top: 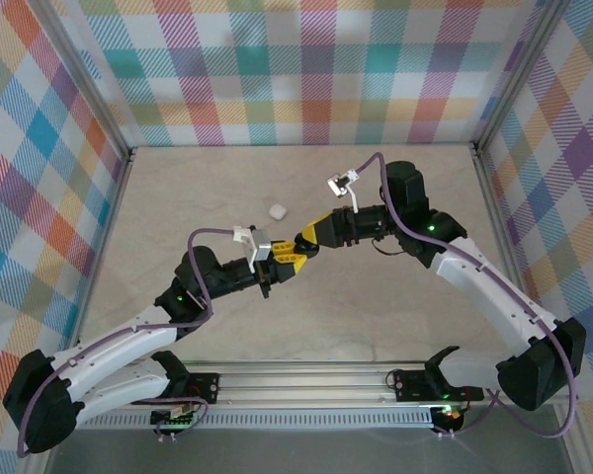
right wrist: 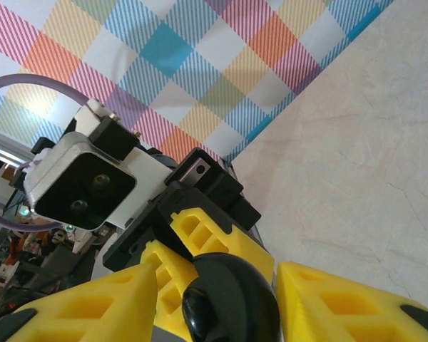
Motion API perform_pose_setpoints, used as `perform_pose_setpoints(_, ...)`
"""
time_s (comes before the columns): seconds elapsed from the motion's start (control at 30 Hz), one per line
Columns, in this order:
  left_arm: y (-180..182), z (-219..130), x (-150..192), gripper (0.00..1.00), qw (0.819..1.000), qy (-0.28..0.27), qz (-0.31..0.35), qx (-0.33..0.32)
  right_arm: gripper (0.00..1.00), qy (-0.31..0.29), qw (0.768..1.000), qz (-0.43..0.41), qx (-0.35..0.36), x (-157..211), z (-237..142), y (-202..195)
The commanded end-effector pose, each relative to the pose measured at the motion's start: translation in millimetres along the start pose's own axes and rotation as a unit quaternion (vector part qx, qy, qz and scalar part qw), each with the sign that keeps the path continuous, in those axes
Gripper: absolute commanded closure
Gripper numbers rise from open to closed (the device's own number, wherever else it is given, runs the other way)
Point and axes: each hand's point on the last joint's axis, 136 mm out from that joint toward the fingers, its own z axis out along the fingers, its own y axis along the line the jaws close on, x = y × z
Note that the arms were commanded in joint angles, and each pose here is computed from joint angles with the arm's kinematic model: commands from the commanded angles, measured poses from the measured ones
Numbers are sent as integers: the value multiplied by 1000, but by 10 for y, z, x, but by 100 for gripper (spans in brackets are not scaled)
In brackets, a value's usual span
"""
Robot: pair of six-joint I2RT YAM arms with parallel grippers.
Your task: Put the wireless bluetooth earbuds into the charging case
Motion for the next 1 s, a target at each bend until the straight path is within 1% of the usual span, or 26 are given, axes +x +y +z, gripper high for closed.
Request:
perform_pose_setpoints(0.0,-72,70,-233,100,999,-31,0,15,53,27,999,-1,-42,116,31,98)
perform_pose_setpoints(0.3,-14,89,-153,100,1000,-24,-9,3,54,34,998,1,-54,146,17,149)
perform_pose_setpoints(0.6,64,73,17,100,999,-3,-26,-17,52,17,998,-29,-59,109,-43,260)
perform_pose_setpoints(0.73,74,60,37,100,999,-1,-28,-22,49,11,997,-41,-59,96,-73,304)
perform_pose_setpoints(0.97,84,47,43,100,999,0,-29,-25,49,1,997,-54,-52,79,-122,360)
